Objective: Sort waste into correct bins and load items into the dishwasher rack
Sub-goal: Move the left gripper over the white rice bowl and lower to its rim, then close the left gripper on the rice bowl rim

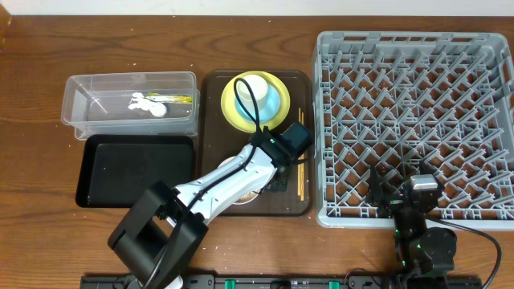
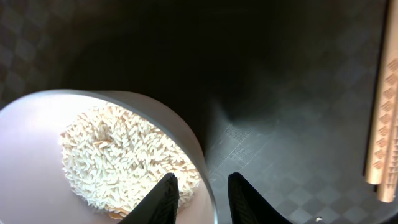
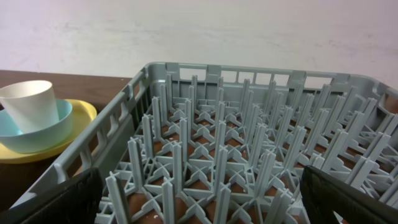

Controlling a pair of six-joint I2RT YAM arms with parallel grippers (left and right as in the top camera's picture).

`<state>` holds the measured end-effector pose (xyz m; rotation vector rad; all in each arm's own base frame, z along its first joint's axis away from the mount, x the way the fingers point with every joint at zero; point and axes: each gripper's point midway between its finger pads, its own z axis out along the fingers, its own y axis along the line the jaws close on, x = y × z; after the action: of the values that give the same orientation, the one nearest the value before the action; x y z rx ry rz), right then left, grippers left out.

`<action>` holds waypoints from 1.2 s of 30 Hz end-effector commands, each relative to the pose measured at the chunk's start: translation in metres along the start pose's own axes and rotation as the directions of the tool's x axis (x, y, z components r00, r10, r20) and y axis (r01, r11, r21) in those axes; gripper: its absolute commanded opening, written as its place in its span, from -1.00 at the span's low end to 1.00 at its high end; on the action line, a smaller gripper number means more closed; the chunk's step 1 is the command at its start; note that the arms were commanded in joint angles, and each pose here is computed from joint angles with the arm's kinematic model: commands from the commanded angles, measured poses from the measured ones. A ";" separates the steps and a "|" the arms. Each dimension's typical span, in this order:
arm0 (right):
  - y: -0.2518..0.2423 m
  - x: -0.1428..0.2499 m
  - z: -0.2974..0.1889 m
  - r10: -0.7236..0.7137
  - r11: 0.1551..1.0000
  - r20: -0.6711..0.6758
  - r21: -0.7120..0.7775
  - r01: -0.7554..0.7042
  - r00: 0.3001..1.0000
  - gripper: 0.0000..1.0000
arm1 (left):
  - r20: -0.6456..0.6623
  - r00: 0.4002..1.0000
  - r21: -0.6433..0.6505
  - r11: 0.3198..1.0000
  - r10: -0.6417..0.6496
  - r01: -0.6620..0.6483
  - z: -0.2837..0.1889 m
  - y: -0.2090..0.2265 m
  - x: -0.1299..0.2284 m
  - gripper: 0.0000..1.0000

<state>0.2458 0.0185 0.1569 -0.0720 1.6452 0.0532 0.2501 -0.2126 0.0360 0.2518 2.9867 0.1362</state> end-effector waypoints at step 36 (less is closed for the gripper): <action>0.003 0.001 0.000 -0.007 1.000 -0.001 -0.013 0.007 1.000 0.98 | -0.058 0.998 0.005 1.000 -0.005 0.005 0.010 0.000 0.015 -0.51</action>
<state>0.2458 0.0185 0.1569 -0.0720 1.6452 0.0532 0.2417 -0.2118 0.0299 0.2566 3.0218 0.1192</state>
